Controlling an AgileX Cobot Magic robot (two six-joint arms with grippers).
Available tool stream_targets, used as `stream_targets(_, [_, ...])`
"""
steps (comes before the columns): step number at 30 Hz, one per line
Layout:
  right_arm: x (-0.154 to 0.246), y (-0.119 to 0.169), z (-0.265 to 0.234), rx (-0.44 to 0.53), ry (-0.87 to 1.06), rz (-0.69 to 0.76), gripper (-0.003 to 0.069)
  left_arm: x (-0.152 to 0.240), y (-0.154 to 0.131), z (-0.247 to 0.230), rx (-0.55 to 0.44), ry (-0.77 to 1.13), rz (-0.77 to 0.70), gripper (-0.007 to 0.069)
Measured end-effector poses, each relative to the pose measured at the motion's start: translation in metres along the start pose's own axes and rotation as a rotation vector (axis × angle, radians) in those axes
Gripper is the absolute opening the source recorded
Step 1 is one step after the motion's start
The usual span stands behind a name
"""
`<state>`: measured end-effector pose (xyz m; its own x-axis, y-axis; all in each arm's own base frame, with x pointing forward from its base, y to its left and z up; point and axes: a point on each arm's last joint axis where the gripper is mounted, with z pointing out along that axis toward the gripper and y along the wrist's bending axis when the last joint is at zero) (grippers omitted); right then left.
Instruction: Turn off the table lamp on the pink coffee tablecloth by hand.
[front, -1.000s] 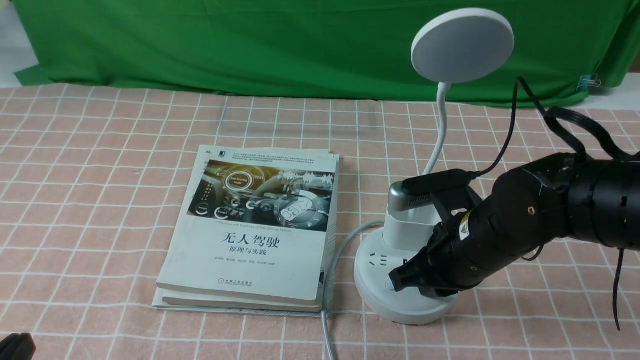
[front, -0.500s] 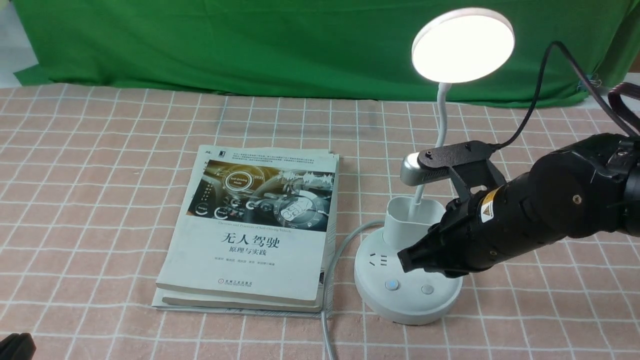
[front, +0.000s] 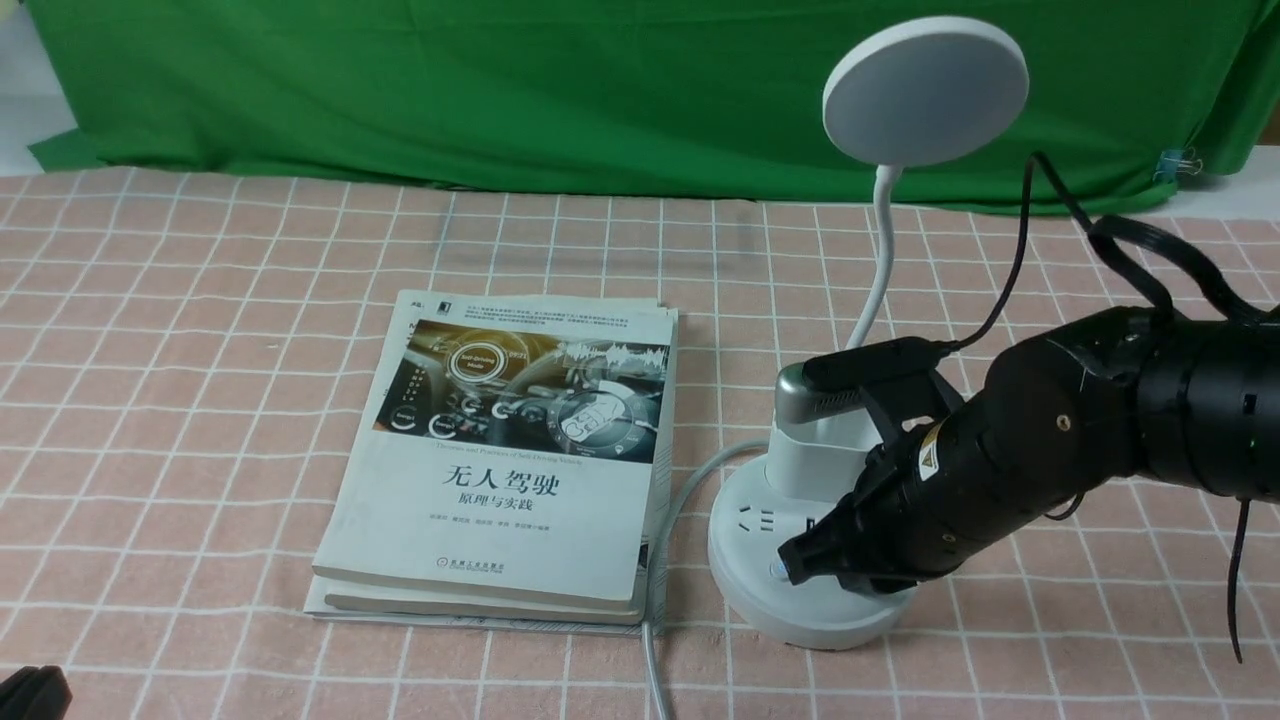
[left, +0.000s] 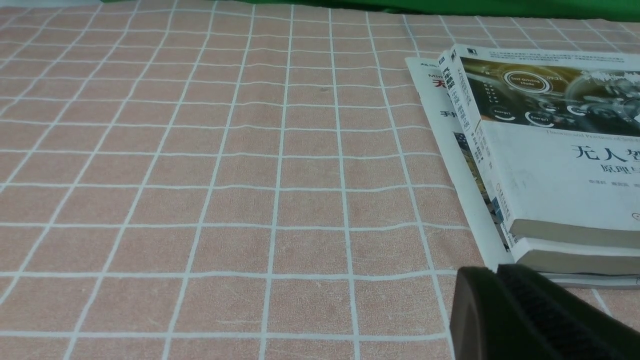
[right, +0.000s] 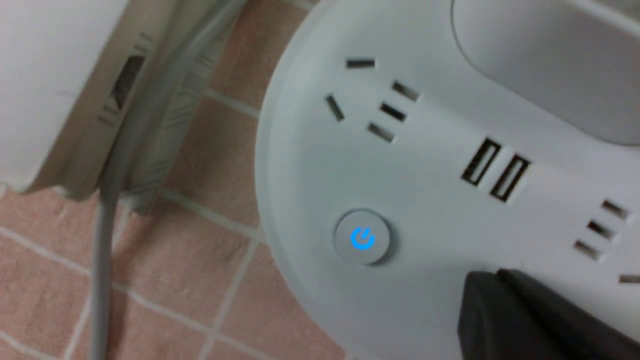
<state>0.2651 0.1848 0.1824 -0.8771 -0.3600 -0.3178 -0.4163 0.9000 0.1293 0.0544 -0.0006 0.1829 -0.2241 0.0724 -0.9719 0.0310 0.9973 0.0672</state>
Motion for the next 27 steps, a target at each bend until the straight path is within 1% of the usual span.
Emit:
stream_targets(4, [0.002,0.001,-0.018,-0.007,-0.015,-0.004,0.0043,0.000,0.000,0.000,0.000,0.000,0.000,0.0006])
stream_targets(5, [0.004,0.003,-0.036,-0.015,-0.040,-0.014,0.0043,0.000,0.000,0.000,0.000,0.000,0.000,0.0006])
stream_targets(6, [0.004,0.003,-0.038,-0.015,-0.043,-0.014,0.0043,0.000,0.000,0.000,0.000,0.000,0.000,0.0006])
stream_targets(7, [0.008,0.004,-0.059,-0.023,-0.064,-0.036,0.0043,0.000,0.000,0.000,0.000,0.000,0.000,0.0006])
stream_targets(8, [0.009,0.004,-0.061,-0.023,-0.058,-0.038,0.0043,0.000,0.000,0.000,0.000,0.000,0.000,0.0006])
stream_targets(11, [0.021,0.005,-0.098,-0.031,-0.083,-0.063,0.0043,0.000,0.000,0.000,0.000,0.000,0.000,0.0006])
stream_targets(16, [0.040,0.004,-0.143,-0.038,-0.150,-0.093,0.0043,0.000,0.000,0.000,0.000,0.000,0.000,0.0006])
stream_targets(20, [0.054,0.003,-0.166,-0.043,-0.178,-0.106,0.0043,0.000,0.000,0.000,0.000,0.000,0.000,0.0006])
stream_targets(25, [0.070,0.002,-0.183,-0.044,-0.165,-0.116,0.0050,0.000,0.000,0.000,0.000,0.000,0.000,0.0006])
stream_targets(27, [0.074,0.002,-0.190,-0.047,-0.187,-0.118,0.0057,0.000,0.000,0.000,0.000,0.000,0.000,0.0006])
